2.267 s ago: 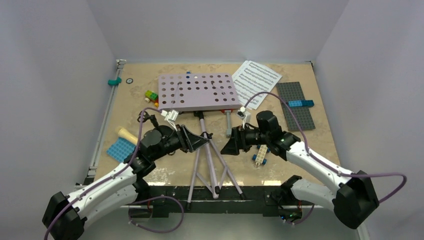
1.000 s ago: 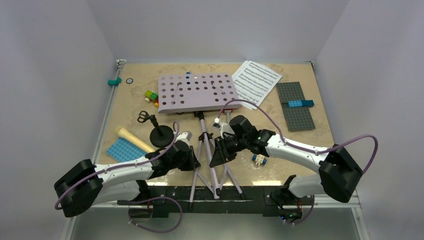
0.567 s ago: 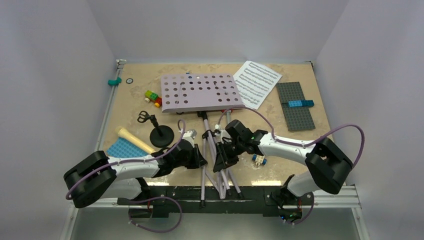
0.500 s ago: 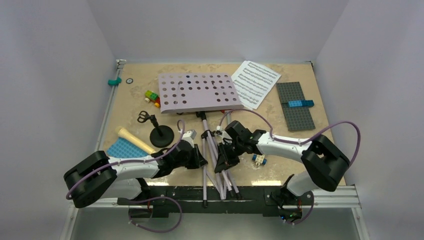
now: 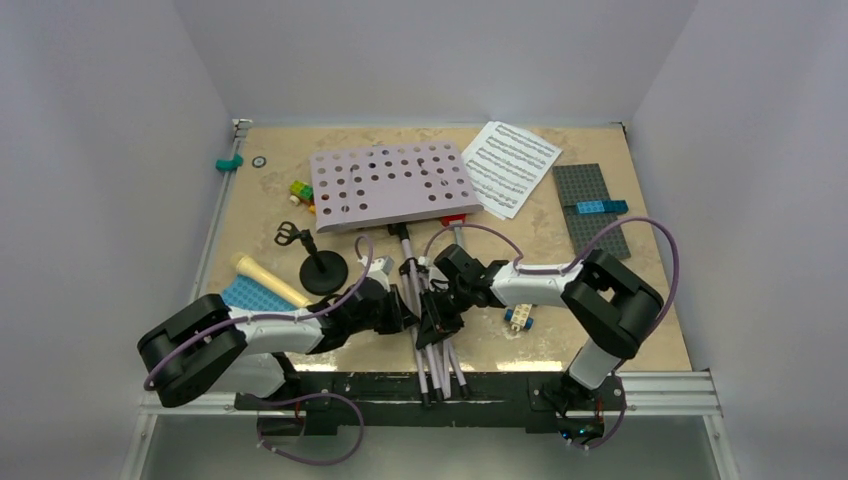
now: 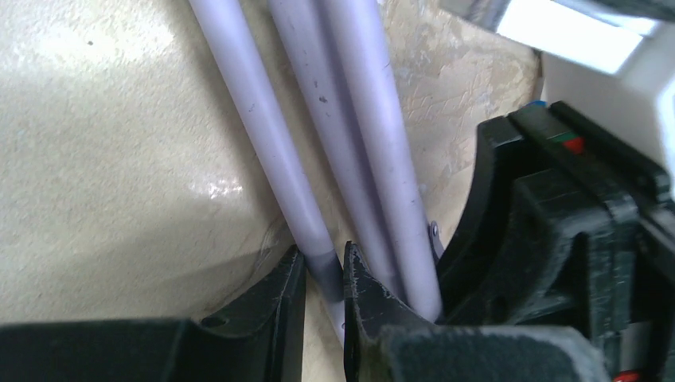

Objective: Pack up the instrument practice props

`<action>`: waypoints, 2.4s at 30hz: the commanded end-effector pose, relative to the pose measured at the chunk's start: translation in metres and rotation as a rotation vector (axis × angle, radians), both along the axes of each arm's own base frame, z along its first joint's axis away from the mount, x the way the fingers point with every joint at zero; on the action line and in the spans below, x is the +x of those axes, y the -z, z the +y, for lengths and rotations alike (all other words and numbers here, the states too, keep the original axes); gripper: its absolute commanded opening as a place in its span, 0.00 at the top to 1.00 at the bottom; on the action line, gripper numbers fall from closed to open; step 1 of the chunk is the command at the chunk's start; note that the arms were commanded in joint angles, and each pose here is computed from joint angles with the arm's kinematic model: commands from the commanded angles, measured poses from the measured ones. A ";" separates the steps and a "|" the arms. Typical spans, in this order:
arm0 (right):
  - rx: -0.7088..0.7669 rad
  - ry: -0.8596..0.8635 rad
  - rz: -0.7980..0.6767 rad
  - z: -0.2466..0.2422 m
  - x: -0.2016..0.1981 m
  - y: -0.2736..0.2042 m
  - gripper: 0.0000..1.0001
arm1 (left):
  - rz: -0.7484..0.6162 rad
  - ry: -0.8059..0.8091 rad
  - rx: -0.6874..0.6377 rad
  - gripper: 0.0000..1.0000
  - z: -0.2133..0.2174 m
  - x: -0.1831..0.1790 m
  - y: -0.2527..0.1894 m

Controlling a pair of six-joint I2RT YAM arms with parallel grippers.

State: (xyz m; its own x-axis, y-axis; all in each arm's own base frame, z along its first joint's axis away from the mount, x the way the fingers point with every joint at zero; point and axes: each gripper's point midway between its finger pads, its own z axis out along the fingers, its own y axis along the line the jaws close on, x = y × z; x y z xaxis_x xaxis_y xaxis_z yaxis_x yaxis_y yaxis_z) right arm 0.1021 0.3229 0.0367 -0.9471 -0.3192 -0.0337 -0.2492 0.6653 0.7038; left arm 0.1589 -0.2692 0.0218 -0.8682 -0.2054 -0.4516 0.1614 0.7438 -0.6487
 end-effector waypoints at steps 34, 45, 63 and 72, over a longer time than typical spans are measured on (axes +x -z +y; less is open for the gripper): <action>0.044 0.121 -0.432 -0.023 0.041 -0.041 0.11 | -0.240 -0.116 -0.033 0.12 -0.005 0.053 -0.110; -0.056 0.114 -0.428 -0.023 0.053 -0.007 0.09 | -0.107 -0.116 0.104 0.07 -0.016 0.072 -0.065; -0.144 0.057 -0.358 -0.021 0.043 0.032 0.38 | 0.004 -0.050 0.066 0.67 -0.045 0.069 -0.010; -0.177 0.073 -0.357 -0.024 0.044 0.035 0.78 | -0.011 -0.042 0.063 0.92 -0.045 0.069 -0.009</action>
